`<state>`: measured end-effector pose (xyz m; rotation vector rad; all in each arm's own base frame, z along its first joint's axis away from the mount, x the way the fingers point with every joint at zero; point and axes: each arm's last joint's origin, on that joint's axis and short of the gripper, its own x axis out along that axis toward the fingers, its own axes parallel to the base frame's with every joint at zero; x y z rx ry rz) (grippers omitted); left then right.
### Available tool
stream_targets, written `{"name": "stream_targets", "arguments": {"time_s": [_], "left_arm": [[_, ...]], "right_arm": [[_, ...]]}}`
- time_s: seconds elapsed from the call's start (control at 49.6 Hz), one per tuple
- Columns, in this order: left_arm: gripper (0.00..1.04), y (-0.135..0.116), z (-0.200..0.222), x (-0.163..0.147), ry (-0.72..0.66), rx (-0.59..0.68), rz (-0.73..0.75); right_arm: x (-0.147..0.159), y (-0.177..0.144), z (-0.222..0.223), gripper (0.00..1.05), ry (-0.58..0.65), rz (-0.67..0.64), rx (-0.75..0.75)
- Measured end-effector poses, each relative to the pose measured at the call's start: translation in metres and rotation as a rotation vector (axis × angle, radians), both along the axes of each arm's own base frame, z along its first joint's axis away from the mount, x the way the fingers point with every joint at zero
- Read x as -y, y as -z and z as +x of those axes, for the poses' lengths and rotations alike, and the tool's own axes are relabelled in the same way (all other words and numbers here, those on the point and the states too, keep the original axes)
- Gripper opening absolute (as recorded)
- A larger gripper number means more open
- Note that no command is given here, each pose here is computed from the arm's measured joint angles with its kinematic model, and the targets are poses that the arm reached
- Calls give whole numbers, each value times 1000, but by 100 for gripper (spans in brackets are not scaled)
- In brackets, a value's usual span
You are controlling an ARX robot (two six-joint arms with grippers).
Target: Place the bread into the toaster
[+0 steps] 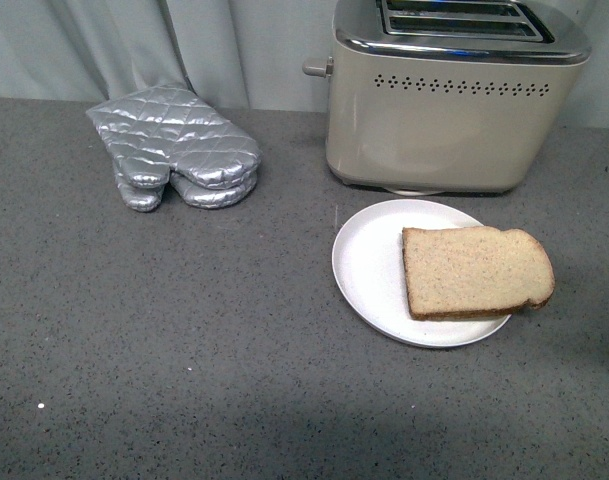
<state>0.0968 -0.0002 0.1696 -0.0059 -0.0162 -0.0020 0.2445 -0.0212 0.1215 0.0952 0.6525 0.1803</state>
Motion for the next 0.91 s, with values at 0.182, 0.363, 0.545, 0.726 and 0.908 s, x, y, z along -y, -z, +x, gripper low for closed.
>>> {"name": "stream_targets", "arguments": {"time_s": [0.182,0.363,0.545,0.726,0.908], "left_arm": [[98,0,0,0,0,0,0],[98,0,0,0,0,0,0],[98,0,0,0,0,0,0],[98,0,0,0,0,0,1],[98,0,0,0,0,0,1]], "right_arm": [[7,32,38,95,-5,119,-196],[5,54,63,95,0,234,-323],[-10,76,76,95,4,302,-384],[-26,84,83,80,40,347,-410],[-28,82,88,49,82,361,-413]]}}
